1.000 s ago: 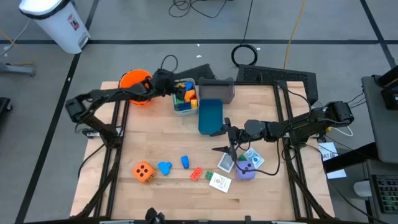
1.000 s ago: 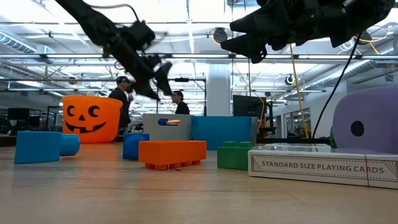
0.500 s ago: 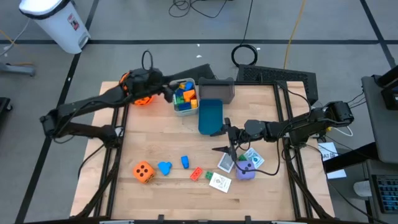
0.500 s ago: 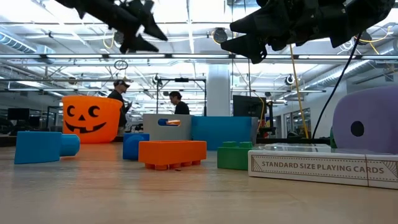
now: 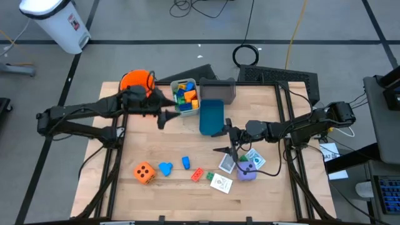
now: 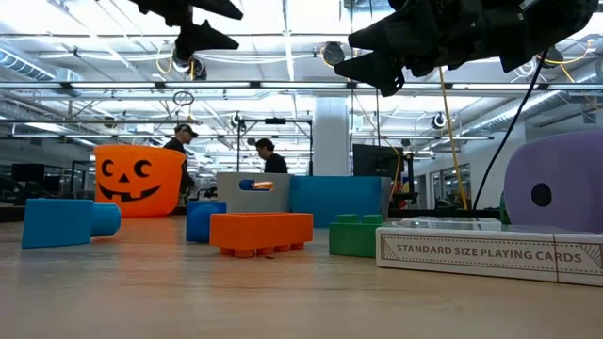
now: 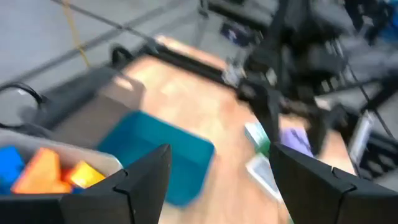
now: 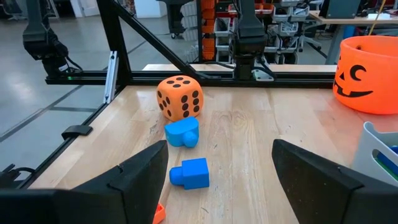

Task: Pick & Place Toys
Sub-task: Put the light blue 1 stud gamepiece into the white bin

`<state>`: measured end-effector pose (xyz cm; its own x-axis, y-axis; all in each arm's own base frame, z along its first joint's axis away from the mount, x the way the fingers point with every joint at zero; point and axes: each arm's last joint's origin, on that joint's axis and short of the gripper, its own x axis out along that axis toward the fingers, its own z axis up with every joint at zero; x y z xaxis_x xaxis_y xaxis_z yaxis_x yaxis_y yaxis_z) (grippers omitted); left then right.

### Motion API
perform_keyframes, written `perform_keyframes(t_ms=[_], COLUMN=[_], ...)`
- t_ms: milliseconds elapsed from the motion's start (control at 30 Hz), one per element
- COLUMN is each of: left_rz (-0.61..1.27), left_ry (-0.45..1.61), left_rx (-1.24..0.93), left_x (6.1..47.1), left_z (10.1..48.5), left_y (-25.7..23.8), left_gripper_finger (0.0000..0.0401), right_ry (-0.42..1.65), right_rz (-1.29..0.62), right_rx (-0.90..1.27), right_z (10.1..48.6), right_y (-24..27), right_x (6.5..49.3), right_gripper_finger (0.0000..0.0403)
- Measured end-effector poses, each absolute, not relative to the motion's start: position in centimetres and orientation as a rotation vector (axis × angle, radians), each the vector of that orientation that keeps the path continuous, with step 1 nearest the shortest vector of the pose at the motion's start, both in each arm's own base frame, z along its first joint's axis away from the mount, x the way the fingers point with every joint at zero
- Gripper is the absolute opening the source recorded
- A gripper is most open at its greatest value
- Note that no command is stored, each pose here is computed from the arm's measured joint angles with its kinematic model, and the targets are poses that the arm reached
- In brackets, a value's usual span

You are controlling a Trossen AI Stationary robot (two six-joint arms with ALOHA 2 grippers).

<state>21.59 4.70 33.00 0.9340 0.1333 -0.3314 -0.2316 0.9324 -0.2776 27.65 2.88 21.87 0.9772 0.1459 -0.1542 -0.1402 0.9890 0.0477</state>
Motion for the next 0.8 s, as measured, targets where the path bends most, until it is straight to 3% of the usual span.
perform_keyframes(t_ms=[433, 800], left_rz=[0.032, 0.161], left_ry=[0.472, 0.561], left_rx=[-0.283, -0.332], left_x=[22.3, 23.3], left_z=[29.6, 26.4], left_y=[-0.5, -1.4], left_gripper_finger=[0.0274, 0.028], right_ry=[0.162, 0.06], right_rz=[0.179, 0.266], right_rx=[0.109, 0.026], right_z=[21.9, 22.9], right_y=[4.0, 6.1], right_x=[27.5, 27.2], right_gripper_finger=[0.0281, 0.0281])
